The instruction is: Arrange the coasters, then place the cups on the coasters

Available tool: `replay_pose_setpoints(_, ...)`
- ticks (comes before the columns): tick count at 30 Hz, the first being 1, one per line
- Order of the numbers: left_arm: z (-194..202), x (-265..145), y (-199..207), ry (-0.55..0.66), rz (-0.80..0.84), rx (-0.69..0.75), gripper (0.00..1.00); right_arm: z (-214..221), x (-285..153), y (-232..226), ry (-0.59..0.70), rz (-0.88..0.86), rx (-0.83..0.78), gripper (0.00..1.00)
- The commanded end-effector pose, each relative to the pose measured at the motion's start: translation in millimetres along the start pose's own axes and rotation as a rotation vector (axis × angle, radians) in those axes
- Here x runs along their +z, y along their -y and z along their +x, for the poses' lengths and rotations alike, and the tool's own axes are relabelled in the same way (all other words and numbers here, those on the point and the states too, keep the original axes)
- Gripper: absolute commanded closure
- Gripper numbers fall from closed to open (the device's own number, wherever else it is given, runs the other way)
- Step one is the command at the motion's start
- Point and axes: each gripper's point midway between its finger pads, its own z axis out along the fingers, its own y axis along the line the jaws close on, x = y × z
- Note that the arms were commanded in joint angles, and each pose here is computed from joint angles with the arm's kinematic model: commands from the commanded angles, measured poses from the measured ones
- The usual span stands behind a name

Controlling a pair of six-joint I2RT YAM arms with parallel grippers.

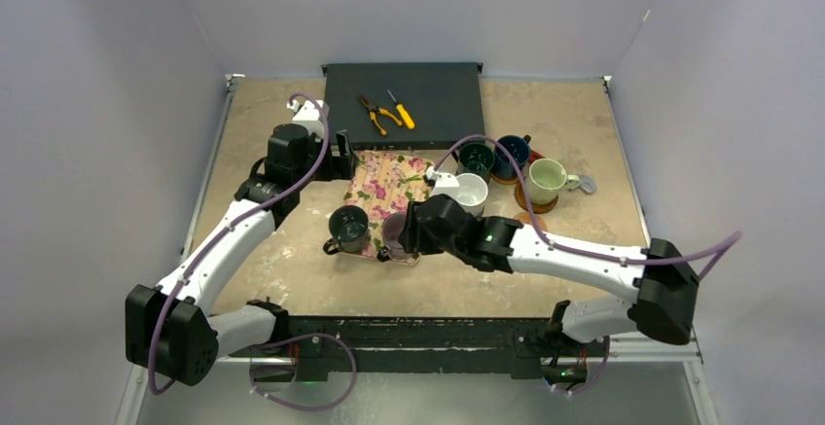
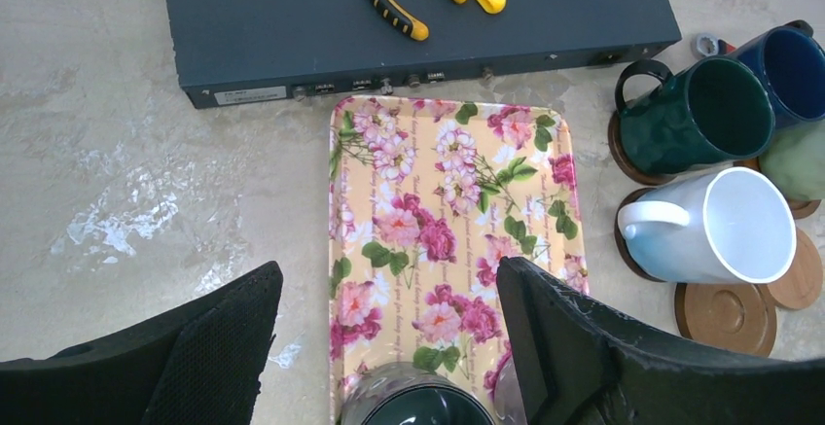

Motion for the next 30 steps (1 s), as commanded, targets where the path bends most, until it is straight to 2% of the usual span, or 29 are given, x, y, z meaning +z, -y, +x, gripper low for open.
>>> replay_pose_setpoints(1,-16,-7,7,0.052,0.034,0.008,0.20,-7,6,18,0.058,0.197,0.066,0.46)
replay_pose_setpoints(7,-17,-9,10,0.055,0.050,0.005,0.20,7,20,33,0.019,0.285,0.043,0.47)
replay_pose_setpoints(17,-17,-10,9,0.057,0.049,0.005,0.20,1,30,40,0.040,0.365,-0.016,0.48)
replay_pose_setpoints(28,-17,-9,10,0.054,0.050,0.003,0.21,9,35,52,0.021,0.412,-0.029,0.61)
replay_pose_setpoints(30,-17,-9,10,0.056,0.050,0.003,0.21,9,36,54,0.024,0.423,-0.030,0.67)
